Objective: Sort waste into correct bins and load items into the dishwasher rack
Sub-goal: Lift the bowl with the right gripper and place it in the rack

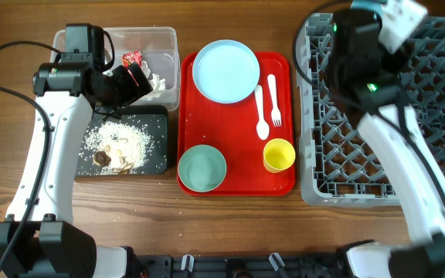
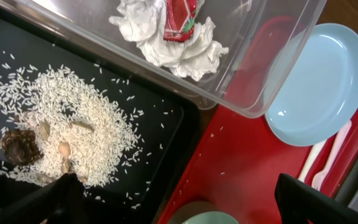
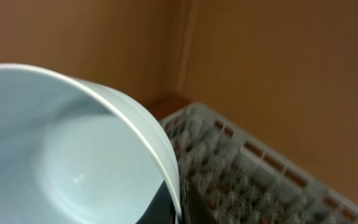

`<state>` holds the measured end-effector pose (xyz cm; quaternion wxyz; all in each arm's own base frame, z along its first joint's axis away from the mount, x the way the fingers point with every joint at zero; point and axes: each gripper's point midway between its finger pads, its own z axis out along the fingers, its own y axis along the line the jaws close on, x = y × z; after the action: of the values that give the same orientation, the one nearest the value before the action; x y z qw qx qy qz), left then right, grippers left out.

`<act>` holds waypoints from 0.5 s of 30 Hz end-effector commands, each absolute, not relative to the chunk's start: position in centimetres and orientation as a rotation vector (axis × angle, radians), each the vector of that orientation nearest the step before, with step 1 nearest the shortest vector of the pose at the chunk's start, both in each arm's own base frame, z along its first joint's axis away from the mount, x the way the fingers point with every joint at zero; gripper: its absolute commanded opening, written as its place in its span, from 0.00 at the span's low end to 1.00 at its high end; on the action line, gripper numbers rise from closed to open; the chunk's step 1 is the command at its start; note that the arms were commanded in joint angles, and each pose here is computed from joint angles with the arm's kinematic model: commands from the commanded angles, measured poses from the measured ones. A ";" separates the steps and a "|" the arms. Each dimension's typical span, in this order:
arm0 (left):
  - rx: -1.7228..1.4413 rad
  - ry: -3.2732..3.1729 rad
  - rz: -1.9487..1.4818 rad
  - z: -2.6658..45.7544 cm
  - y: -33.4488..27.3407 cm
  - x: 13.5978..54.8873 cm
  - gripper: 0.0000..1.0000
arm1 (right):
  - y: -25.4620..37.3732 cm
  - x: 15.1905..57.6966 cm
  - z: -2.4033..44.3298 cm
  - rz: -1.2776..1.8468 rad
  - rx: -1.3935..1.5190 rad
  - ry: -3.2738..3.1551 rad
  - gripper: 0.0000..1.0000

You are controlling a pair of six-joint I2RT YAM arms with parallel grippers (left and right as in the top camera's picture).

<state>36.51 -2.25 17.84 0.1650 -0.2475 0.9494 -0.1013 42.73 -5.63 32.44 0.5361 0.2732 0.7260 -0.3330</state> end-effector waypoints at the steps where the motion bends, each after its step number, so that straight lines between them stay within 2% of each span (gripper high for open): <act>1: -0.708 2.686 -0.300 18.4 -2.1 36.7 1.00 | -7.3 45.9 30.2 -1.112 0.483 1.772 0.04; 7: -0.708 2.686 -0.300 18.4 -2.1 36.7 1.00 | -6.9 51.0 25.5 -1.199 0.316 1.793 0.04; 15: -0.708 2.686 -0.300 18.4 -2.1 36.7 1.00 | -6.3 53.0 18.8 -1.315 0.155 1.893 0.04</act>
<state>36.51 -2.25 17.84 0.1650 -0.2475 0.9494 -0.1013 52.53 -6.61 21.15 0.4402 0.1031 0.7400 -0.4980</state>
